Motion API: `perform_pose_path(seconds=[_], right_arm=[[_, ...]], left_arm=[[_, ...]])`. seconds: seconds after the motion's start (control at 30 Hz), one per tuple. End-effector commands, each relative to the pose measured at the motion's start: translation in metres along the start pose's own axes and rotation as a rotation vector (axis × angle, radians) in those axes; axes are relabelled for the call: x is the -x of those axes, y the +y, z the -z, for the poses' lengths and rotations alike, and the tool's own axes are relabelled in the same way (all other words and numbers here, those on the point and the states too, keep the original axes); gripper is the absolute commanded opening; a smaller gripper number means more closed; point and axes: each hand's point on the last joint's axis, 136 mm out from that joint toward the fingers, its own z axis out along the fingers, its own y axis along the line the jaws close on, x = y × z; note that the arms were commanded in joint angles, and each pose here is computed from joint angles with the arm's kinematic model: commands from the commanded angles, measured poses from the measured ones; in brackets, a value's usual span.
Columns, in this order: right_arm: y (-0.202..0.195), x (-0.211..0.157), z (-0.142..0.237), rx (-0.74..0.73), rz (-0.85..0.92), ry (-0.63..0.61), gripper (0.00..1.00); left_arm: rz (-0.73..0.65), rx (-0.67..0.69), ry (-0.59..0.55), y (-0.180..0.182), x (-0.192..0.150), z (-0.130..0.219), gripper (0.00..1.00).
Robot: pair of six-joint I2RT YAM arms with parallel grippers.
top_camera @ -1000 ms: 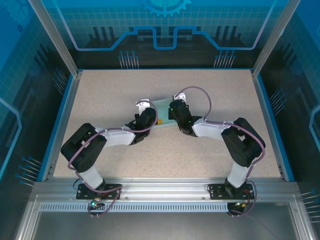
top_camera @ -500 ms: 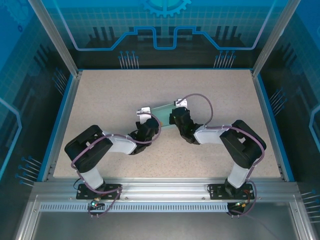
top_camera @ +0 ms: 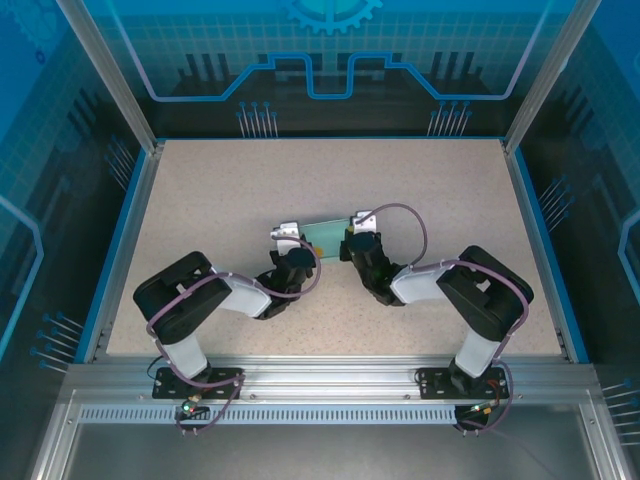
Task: Fold the paper box
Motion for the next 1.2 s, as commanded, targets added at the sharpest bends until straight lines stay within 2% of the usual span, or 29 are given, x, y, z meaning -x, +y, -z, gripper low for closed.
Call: perform_pose_path(seconds=[0.0, 0.27, 0.53, 0.77, 0.97, 1.0, 1.17], right_arm=[[-0.009, -0.033, 0.008, -0.036, 0.061, 0.071, 0.00], [-0.010, -0.037, 0.010, -0.060, 0.074, 0.063, 0.00], [-0.010, -0.032, 0.010, -0.070, 0.088, 0.061, 0.00], [-0.009, -0.027, 0.010, -0.075, 0.096, 0.058, 0.00], [-0.007, -0.026, 0.010, -0.074, 0.107, 0.059, 0.00], [-0.007, -0.025, 0.009, -0.075, 0.108, 0.058, 0.00], [-0.006, -0.025, 0.008, -0.078, 0.119, 0.060, 0.00]], left_arm=[[-0.034, -0.020, 0.031, 0.001, -0.015, 0.005, 0.07], [-0.054, -0.032, 0.006, -0.003, -0.003, 0.007, 0.26], [-0.055, -0.040, 0.002, -0.001, 0.004, 0.013, 0.36], [-0.059, -0.050, -0.001, 0.005, 0.016, 0.026, 0.52], [-0.071, -0.077, 0.023, 0.009, 0.038, 0.046, 0.59], [-0.082, -0.103, 0.036, 0.006, 0.043, 0.051, 0.62], [-0.111, -0.199, 0.100, -0.004, 0.073, 0.066, 0.64]])
